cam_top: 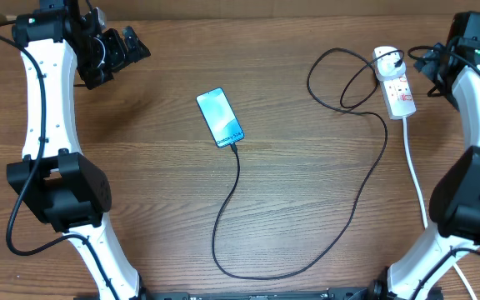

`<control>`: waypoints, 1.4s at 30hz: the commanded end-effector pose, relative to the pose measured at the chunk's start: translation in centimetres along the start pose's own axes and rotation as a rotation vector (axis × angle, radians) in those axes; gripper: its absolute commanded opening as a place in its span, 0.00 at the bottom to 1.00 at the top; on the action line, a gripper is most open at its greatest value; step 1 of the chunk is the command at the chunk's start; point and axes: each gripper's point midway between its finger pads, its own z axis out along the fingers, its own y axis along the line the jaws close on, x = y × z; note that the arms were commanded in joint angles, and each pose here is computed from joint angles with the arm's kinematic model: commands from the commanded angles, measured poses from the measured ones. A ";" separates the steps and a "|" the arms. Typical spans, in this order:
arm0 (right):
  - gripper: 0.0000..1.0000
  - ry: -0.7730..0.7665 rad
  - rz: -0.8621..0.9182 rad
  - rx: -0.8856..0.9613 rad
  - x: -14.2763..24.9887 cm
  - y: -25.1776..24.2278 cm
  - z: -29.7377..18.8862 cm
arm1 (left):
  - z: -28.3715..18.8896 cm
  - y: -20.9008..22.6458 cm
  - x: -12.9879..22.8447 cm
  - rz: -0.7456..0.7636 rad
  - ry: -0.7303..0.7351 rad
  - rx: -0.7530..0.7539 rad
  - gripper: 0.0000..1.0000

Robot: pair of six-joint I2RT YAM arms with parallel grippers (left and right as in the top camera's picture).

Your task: Plug charger to phone and switch on socket

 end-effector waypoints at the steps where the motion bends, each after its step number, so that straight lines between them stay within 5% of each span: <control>1: 1.00 0.000 -0.002 0.029 0.2 0.0 2.0 | -0.5 -0.2 0.4 0.023 -0.001 -0.006 1.00; 25: 1.00 0.089 -0.020 0.008 4.5 1.5 10.3 | -0.5 -0.2 0.4 0.022 0.002 -0.007 1.00; 42: 1.00 0.187 -0.016 -0.120 6.6 3.8 10.9 | -0.5 -0.2 0.4 0.022 0.002 -0.006 1.00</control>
